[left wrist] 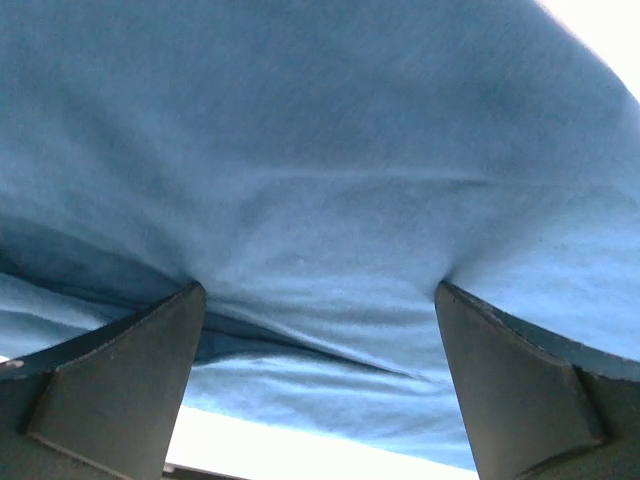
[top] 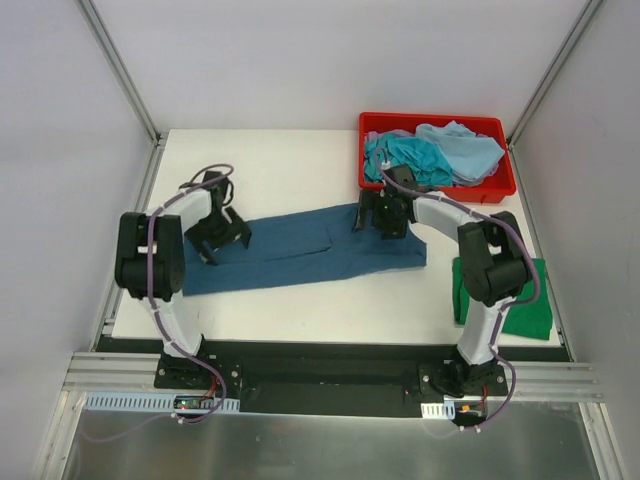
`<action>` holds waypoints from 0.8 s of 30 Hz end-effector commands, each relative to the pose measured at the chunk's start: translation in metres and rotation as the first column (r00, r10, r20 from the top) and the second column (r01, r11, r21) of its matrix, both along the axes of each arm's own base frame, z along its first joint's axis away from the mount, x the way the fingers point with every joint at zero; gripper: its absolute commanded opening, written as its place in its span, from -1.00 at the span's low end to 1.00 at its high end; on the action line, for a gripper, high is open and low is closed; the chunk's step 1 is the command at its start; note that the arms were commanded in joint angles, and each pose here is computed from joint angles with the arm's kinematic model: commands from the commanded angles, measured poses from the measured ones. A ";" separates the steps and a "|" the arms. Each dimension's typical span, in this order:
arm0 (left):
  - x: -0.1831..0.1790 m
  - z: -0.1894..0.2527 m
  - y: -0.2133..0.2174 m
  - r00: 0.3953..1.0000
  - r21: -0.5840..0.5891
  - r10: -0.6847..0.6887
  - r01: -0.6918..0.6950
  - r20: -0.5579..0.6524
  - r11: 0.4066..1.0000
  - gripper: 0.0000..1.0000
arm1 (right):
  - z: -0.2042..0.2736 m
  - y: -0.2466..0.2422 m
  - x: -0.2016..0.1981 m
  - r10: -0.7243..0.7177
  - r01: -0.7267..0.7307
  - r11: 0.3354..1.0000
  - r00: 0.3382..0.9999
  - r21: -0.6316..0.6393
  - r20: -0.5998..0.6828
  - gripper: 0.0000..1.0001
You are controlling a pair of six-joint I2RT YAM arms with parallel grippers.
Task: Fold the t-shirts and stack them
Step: Rotate the tshirt 90 degrees
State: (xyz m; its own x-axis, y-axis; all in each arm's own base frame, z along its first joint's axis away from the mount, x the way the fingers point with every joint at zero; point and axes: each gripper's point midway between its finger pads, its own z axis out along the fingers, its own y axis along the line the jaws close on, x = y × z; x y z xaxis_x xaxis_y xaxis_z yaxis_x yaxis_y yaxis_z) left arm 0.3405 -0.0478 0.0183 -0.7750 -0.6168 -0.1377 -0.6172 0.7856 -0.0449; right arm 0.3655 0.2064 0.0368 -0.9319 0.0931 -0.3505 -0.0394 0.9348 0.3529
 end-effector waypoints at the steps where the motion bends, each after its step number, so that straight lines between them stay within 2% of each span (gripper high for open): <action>1: -0.098 -0.011 0.040 0.973 0.111 0.160 -0.143 -0.164 0.984 0.98 | 0.004 0.061 -0.001 0.100 -0.096 0.984 0.995 0.149 -0.016 0.93; 3: -0.132 -0.013 0.046 0.962 0.145 0.204 -0.179 -0.182 0.973 0.98 | 0.000 0.091 -0.003 0.173 -0.165 0.972 0.984 0.169 -0.031 0.93; 6: -0.150 -0.008 0.041 0.957 0.119 0.246 -0.229 -0.152 0.966 0.98 | -0.003 0.133 0.014 0.219 -0.211 0.957 0.976 0.197 -0.018 0.93; 8: -0.156 -0.006 0.040 0.956 0.109 0.260 -0.246 -0.136 0.963 0.98 | -0.015 0.154 0.034 0.227 -0.218 0.957 0.974 0.193 -0.024 0.93; 11: -0.157 -0.005 0.034 0.953 0.076 0.271 -0.263 -0.135 0.962 0.98 | -0.017 0.176 0.091 0.197 -0.204 0.960 0.979 0.189 0.055 0.93; 12: -0.156 -0.006 0.029 0.952 0.055 0.270 -0.265 -0.144 0.963 0.98 | 0.006 0.184 0.123 0.166 -0.192 0.959 0.977 0.207 0.133 0.93; 16: -0.147 -0.005 -0.001 0.956 -0.044 0.264 -0.271 -0.126 0.962 0.98 | 0.021 0.187 0.203 0.011 -0.105 0.950 0.953 0.295 0.304 0.93; 19: -0.147 -0.001 -0.047 0.971 -0.151 0.199 -0.218 -0.129 0.964 0.98 | 0.044 0.183 0.231 -0.085 -0.078 0.923 0.915 0.378 0.395 0.93; 24: -0.162 0.004 -0.109 0.989 -0.240 0.053 -0.085 -0.137 0.967 0.98 | 0.088 0.174 0.262 -0.109 -0.089 0.952 0.794 0.292 0.598 0.93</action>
State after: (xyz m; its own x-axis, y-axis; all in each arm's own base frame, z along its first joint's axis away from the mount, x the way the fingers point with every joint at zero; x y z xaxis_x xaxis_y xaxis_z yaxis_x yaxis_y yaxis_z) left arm 0.1928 -0.1114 0.0178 -0.7193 -0.6945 0.0143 -0.6926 0.7154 -0.0920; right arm 0.5921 0.3803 0.0682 -0.7317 0.2328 -0.6406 -0.2584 0.7749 0.5768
